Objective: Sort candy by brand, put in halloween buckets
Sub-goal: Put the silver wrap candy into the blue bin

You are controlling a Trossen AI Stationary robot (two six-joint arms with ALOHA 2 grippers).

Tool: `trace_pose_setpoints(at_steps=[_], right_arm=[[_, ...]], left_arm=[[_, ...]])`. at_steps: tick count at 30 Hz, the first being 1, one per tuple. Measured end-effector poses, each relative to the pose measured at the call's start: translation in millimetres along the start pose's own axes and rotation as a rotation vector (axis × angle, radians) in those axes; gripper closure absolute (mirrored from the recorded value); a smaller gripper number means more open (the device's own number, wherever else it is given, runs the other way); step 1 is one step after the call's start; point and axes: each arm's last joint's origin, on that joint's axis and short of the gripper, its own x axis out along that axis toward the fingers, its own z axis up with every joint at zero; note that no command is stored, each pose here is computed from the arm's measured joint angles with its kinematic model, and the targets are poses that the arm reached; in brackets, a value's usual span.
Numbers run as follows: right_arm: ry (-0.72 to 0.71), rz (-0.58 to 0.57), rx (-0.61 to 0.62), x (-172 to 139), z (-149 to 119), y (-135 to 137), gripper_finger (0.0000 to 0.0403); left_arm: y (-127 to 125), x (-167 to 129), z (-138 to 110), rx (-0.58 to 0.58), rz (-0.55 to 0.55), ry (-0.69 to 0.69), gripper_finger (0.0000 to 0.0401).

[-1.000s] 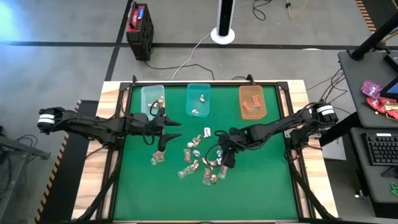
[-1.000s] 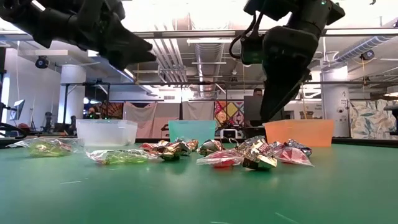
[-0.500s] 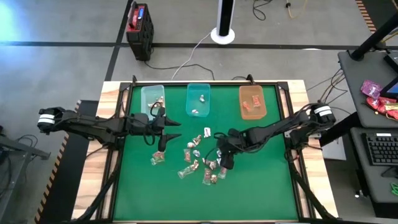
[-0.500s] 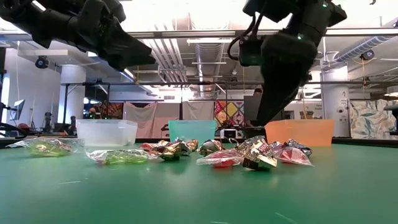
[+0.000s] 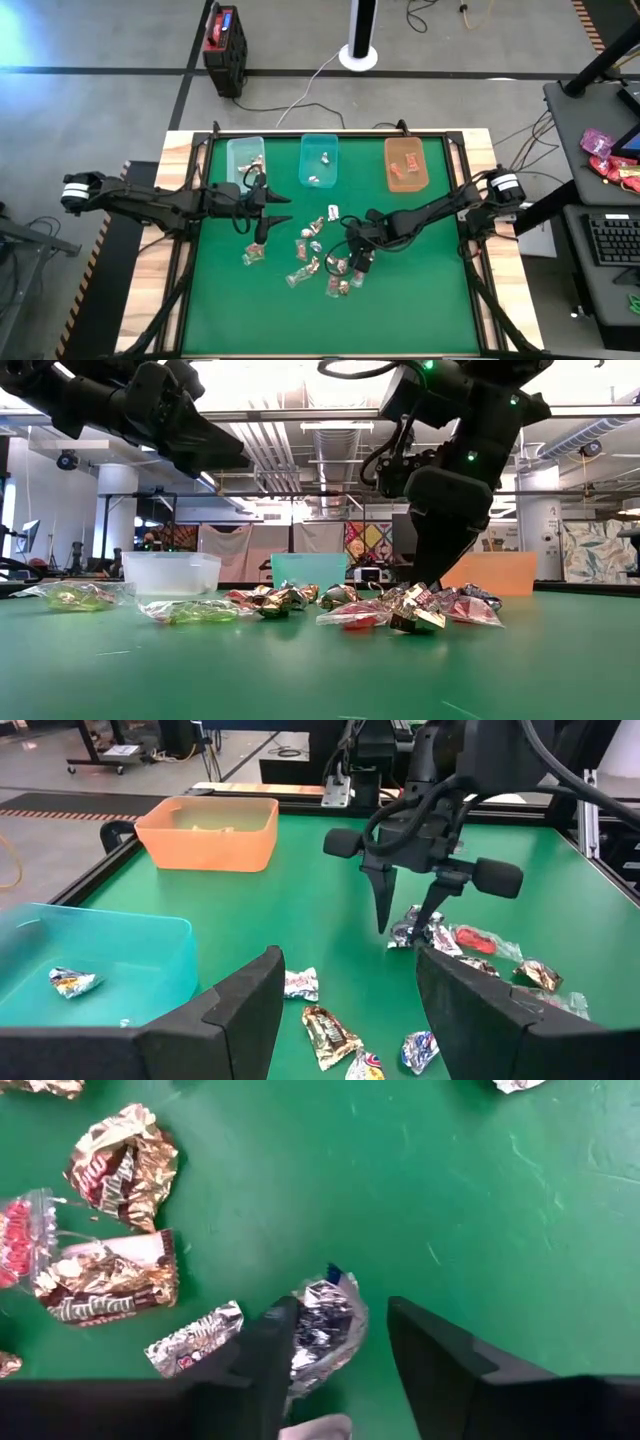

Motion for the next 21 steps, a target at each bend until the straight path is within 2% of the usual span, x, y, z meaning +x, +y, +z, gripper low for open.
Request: trace_pose_setpoints(at_steps=[6, 7, 10, 14, 19, 21], right_arm=[[-0.012, 0.006, -0.017, -1, 1, 0, 0.0374], [-0.019, 0.008, -0.030, -3, 3, -1, 0.0382], [-0.081, 0.010, -0.065, -15, 18, -5, 0.0389], [-0.221, -0.019, -0.133, -38, 52, -22, 0.0392], [-0.407, -0.141, -0.193, -48, 97, -62, 0.0393], [-0.522, -0.166, -0.171, -47, 115, -81, 0.0393]], left_arm=[[0, 0, 0, 0.000, 0.001, 0.000, 0.0191], [0, 0, 0, 0.001, 0.001, -0.001, 0.0191], [0, 0, 0, 0.001, 0.001, -0.003, 0.0191], [0, 0, 0, -0.004, 0.001, -0.005, 0.0191], [0, 1, 0, -0.021, 0.001, -0.005, 0.0191], [0, 1, 0, -0.037, 0.001, -0.004, 0.0191]])
